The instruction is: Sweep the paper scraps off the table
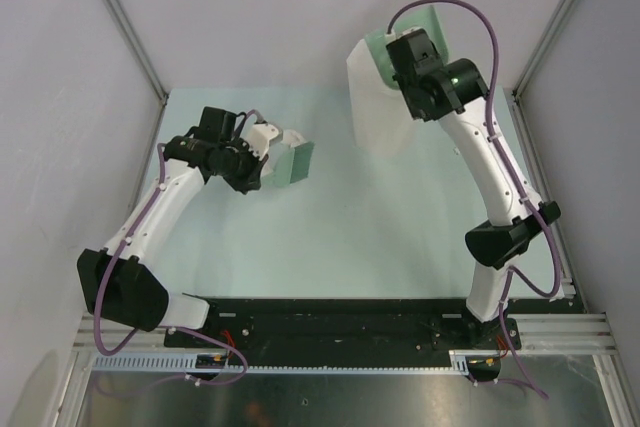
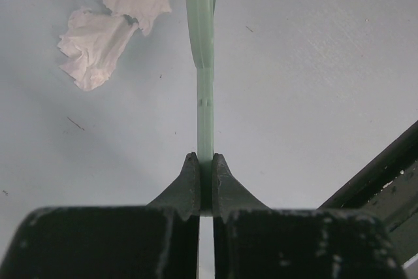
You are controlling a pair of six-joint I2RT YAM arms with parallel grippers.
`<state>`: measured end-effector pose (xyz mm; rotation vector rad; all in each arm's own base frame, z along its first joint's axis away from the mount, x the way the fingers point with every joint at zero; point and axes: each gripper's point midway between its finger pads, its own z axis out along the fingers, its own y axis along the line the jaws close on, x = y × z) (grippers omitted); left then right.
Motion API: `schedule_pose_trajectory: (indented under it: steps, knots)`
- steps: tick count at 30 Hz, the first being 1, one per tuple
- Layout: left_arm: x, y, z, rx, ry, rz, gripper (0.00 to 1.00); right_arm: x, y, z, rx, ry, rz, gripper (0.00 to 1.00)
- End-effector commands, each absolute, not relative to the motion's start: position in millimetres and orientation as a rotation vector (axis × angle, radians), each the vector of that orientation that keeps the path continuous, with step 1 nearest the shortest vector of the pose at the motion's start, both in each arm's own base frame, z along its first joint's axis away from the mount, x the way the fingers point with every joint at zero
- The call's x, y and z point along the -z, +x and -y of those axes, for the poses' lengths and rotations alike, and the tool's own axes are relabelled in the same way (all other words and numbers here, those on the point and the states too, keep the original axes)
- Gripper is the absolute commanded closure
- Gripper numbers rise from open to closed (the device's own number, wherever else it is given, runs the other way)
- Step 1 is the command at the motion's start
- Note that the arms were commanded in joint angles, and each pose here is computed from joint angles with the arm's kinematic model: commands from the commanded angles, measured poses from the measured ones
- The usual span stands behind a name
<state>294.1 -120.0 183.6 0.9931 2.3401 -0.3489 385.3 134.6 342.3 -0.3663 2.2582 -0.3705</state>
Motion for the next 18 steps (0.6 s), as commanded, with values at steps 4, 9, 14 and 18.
schedule_pose_trajectory:
  steps: [4, 9, 14, 18]
  knots:
    - [-194, 299, 123, 0.345, 0.997, -2.280, 1.00, -409, 421, -49, 0.908, -0.402, -2.015, 1.00]
    - [-192, 297, 122, 0.345, 0.998, -2.284, 1.00, -455, 447, -33, 1.265, -0.483, -1.802, 1.00]
    - [-188, 295, 120, 0.336, 1.007, -2.291, 1.00, -479, 464, -36, 1.508, -0.608, -1.598, 1.00]
    - [-187, 294, 120, 0.340, 1.014, -2.288, 1.00, -487, 468, -43, 1.645, -0.747, -1.485, 0.99]
